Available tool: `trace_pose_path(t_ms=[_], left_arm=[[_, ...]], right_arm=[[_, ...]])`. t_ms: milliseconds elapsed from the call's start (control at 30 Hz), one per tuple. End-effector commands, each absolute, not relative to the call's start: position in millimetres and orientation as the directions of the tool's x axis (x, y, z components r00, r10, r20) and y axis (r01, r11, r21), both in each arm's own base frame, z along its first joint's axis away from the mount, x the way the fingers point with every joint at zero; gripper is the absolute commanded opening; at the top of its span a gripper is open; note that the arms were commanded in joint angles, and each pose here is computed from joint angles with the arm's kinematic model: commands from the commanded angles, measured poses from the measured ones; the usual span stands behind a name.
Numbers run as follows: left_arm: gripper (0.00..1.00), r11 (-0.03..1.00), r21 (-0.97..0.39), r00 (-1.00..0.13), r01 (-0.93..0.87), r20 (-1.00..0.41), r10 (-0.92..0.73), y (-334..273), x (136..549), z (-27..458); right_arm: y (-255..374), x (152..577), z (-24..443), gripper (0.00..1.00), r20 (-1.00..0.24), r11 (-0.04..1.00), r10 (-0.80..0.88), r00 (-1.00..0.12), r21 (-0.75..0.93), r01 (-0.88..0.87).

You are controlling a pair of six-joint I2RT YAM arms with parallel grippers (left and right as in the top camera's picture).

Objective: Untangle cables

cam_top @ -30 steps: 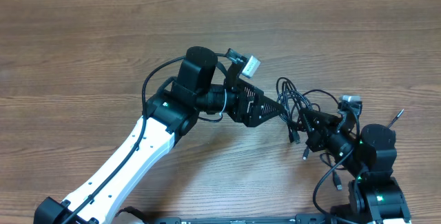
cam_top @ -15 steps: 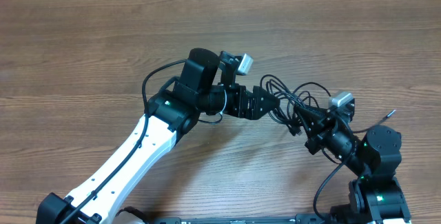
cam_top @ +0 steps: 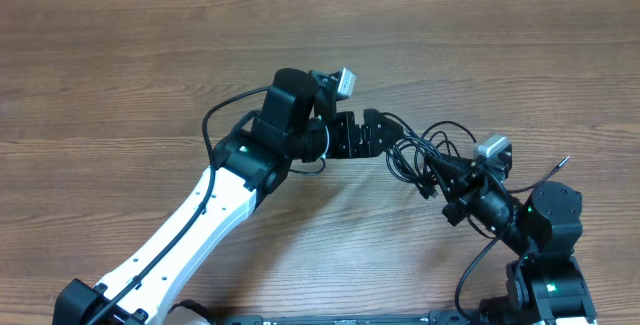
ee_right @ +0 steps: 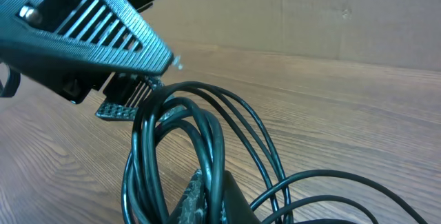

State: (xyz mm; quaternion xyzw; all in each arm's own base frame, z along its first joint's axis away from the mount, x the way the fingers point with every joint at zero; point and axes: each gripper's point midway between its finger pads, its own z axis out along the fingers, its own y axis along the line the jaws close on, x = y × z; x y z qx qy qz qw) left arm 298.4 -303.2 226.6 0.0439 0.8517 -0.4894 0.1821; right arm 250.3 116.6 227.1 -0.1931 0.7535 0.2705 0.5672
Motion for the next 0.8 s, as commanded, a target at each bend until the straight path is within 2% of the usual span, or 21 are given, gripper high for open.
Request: trace_pose_path(t_ms=[0, 67, 100, 233, 300, 333, 433, 567, 767], left_arm=[[0.89, 0.51, -0.839, -0.943, 0.19, -0.301, -0.144, -307.3, 300.1, 228.7], [0.72, 0.504, -0.848, -0.95, 0.167, -0.275, -0.148, -311.1, 296.4, 228.7], [0.69, 0.502, -0.849, -0.951, 0.164, -0.271, -0.148, -312.1, 295.4, 228.7], [0.64, 0.497, -0.857, -0.957, 0.14, -0.246, -0.155, -314.3, 293.0, 228.7], [0.58, 0.495, -0.86, -0.959, 0.126, -0.234, -0.161, -314.5, 292.9, 228.5], [0.53, 0.495, -0.86, -0.959, 0.127, -0.234, -0.162, -314.6, 293.0, 228.4], [0.27, 0.495, -0.86, -0.959, 0.127, -0.235, -0.162, -314.5, 293.1, 228.4], [0.04, 0.495, -0.859, -0.958, 0.127, -0.236, -0.164, -314.5, 293.5, 228.5], [0.04, 0.459, -0.872, -0.956, 0.17, -0.259, -0.138, -319.5, 291.7, 237.6]], right_arm=[[119.4, 248.8, 237.0, 0.04, -0.972, 0.765, 0.003, -0.235, 0.154, -0.625], [123.8, 246.1, 242.5, 0.04, -0.979, 0.743, -0.008, -0.202, 0.129, -0.657], [124.2, 245.9, 243.6, 0.04, -0.98, 0.741, -0.008, -0.197, 0.127, -0.66], [126.1, 244.3, 244.4, 0.04, -0.984, 0.73, -0.031, -0.173, 0.096, -0.677], [127.5, 243.1, 244.7, 0.04, -0.986, 0.722, -0.043, -0.161, 0.08, -0.687], [127.6, 243.0, 244.7, 0.04, -0.986, 0.721, -0.046, -0.159, 0.077, -0.688], [127.6, 243.0, 244.6, 0.04, -0.986, 0.721, -0.045, -0.16, 0.078, -0.689], [127.8, 242.6, 243.8, 0.04, -0.985, 0.72, -0.045, -0.164, 0.082, -0.69], [120.2, 245.5, 227.2, 0.04, -0.969, 0.759, -0.05, -0.241, 0.12, -0.64]])
